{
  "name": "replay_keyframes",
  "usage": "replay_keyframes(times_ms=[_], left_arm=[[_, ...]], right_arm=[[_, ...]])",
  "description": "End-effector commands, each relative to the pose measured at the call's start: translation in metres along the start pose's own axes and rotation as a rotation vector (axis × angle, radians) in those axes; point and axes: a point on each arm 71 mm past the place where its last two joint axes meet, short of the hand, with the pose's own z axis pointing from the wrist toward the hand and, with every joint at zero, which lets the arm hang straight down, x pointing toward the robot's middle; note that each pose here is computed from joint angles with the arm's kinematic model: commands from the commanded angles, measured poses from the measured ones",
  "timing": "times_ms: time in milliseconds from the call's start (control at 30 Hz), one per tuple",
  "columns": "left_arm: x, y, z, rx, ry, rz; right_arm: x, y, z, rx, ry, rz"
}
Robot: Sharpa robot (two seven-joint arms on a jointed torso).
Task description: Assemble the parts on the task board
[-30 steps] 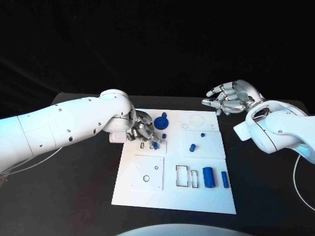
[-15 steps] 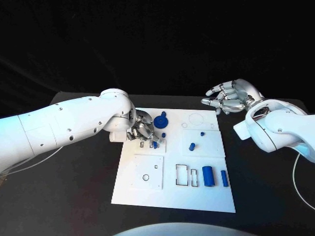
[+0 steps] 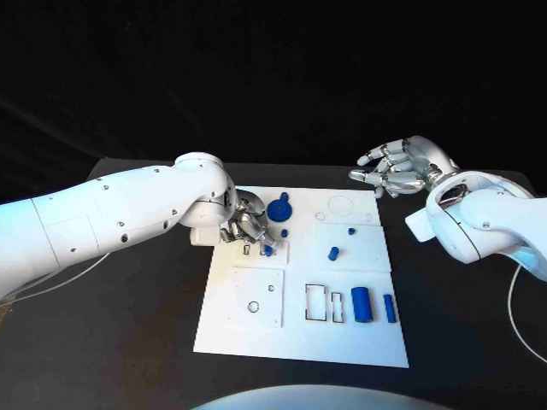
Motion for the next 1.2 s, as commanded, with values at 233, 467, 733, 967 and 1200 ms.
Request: replay_keyframes(times_ms=[233, 467, 733, 967, 1200], left_arm=[[0.0021, -0.0023, 0.0005, 0.017, 0.027, -0.007], [0.0034, -0.0030, -0.0004, 0.032, 0.031, -0.033], [0.0045, -0.0009, -0.0051, 0.055, 0.014, -0.082], [0.0043, 0.0036, -0.0133, 0.070, -0.019, -0.117], [0.0043, 0.0090, -0.0181, 0.065, -0.091, -0.131]], right_arm=[[0.002, 0.000, 0.000, -0.003, 0.016, -0.007], [0.001, 0.000, 0.000, -0.003, 0.016, -0.007], [0.002, 0.000, -0.001, -0.004, 0.019, -0.007], [0.001, 0.000, -0.001, -0.005, 0.018, -0.007], [0.000, 0.000, -0.001, -0.006, 0.015, -0.007]])
